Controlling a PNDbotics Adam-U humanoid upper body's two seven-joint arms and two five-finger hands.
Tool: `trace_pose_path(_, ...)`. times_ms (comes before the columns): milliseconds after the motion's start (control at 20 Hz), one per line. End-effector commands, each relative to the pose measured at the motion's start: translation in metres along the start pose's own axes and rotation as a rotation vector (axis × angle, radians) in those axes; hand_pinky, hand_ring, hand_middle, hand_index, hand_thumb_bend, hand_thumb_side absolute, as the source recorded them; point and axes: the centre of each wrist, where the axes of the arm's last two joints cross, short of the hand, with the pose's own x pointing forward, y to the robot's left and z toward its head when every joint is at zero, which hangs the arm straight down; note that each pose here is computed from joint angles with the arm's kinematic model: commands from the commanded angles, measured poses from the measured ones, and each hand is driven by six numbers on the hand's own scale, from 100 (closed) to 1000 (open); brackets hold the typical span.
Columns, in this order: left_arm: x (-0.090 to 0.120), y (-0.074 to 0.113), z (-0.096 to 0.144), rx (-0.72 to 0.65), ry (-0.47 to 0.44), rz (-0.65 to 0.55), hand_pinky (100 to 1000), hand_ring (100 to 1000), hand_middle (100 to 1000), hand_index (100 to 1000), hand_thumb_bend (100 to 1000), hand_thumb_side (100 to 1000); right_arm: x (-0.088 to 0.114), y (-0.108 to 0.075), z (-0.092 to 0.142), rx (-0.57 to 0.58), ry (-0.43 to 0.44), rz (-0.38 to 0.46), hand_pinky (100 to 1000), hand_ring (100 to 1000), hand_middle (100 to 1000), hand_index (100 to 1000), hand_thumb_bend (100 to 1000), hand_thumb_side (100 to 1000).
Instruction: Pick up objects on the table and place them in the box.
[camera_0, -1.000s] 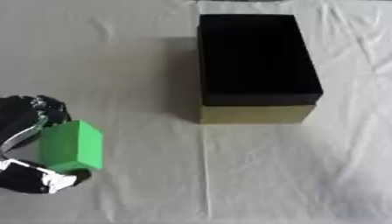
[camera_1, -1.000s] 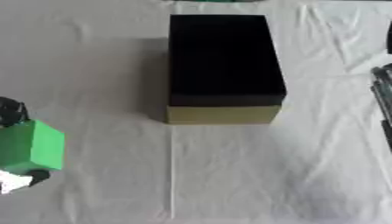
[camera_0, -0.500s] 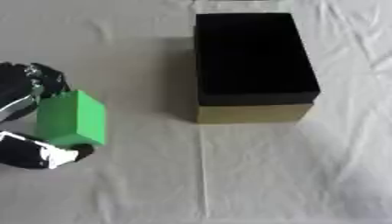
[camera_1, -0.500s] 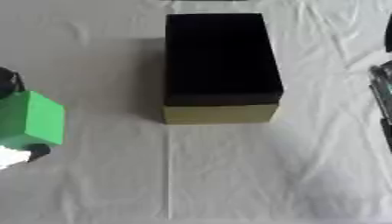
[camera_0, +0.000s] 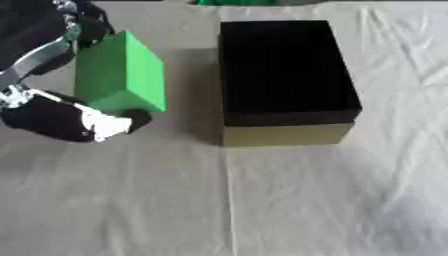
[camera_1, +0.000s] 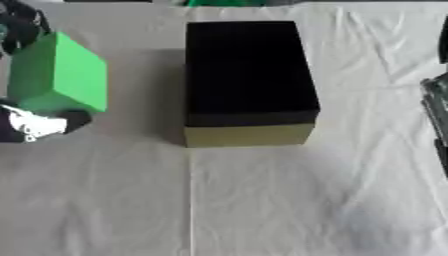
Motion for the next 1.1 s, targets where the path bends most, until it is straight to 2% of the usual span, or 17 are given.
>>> trace_pose_path(50, 0.013, 0.018, -0.008, 0.077, -0.015, -0.045, 488, 512, 528, 583, 480, 607, 0.009, -0.004, -0.012, 0.014, -0.054, 0.005, 870, 792, 806, 832, 100, 1000)
trace_pose_path(200, 0.025, 0.028, -0.016, 0.12, -0.024, -0.083, 489, 511, 526, 582, 474, 616, 0.009, -0.003, -0.013, 0.016, -0.061, -0.001, 870, 791, 806, 832, 100, 1000)
trace_pose_path(250, 0.028, 0.031, -0.02, 0.129, -0.026, -0.088, 488, 510, 526, 581, 446, 644, 0.01, -0.003, -0.013, 0.016, -0.062, -0.004, 870, 791, 806, 832, 100, 1000)
trace_pose_path(400, 0.033, 0.034, -0.034, 0.149, -0.026, -0.101, 488, 509, 524, 580, 469, 615, 0.01, -0.001, -0.015, 0.018, -0.065, -0.017, 870, 791, 806, 832, 100, 1000)
trace_pose_path(700, 0.037, 0.026, -0.073, 0.135, -0.046, -0.092, 492, 511, 525, 582, 469, 614, 0.013, 0.002, -0.019, 0.02, -0.077, -0.041, 870, 791, 806, 832, 100, 1000)
trace_pose_path(1100, 0.041, 0.011, -0.112, 0.203, -0.024, -0.193, 506, 517, 530, 591, 449, 609, 0.015, 0.007, -0.023, 0.022, -0.089, -0.073, 870, 791, 806, 832, 100, 1000)
